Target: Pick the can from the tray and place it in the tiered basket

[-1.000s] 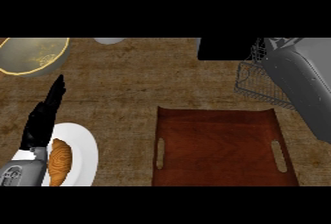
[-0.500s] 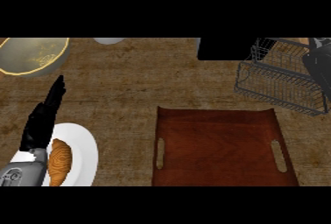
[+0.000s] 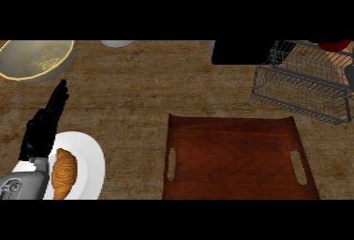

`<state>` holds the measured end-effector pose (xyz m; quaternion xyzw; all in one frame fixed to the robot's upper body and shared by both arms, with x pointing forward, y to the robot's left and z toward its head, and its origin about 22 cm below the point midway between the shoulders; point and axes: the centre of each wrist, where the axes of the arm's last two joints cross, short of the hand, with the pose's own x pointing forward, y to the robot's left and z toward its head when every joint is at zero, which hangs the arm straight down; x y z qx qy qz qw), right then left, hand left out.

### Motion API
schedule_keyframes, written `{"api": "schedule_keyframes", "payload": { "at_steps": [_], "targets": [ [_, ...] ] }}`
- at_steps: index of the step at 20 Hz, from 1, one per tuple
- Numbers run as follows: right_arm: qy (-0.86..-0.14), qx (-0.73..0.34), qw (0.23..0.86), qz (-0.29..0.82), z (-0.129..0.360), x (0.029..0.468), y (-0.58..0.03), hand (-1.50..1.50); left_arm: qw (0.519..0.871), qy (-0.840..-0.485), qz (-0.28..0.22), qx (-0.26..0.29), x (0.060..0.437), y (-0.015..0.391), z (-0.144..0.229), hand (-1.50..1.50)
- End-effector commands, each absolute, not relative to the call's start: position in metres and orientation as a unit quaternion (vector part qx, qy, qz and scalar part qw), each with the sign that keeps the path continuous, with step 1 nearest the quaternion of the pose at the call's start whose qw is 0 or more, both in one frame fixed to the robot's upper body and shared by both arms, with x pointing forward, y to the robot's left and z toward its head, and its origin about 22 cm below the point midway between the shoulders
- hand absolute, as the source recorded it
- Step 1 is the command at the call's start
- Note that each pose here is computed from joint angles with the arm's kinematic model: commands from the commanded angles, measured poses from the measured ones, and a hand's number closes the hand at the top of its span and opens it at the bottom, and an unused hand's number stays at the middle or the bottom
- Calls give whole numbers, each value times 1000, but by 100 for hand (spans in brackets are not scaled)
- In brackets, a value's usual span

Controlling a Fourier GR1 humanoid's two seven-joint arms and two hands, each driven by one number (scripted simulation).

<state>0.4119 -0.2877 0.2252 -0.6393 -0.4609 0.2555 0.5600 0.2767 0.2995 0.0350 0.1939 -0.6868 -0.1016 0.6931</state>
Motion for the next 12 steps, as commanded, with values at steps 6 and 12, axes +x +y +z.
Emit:
{"api": "schedule_keyframes", "payload": {
  "at_steps": [6,12],
  "targets": [
    [-455,-536,691,170,181,412,-322,-150,691,-687,-111,198,269,311,34,0],
    [-508,-529,665,139,184,403,-328,-150,695,-686,-103,189,278,292,36,0]
  ]
}}
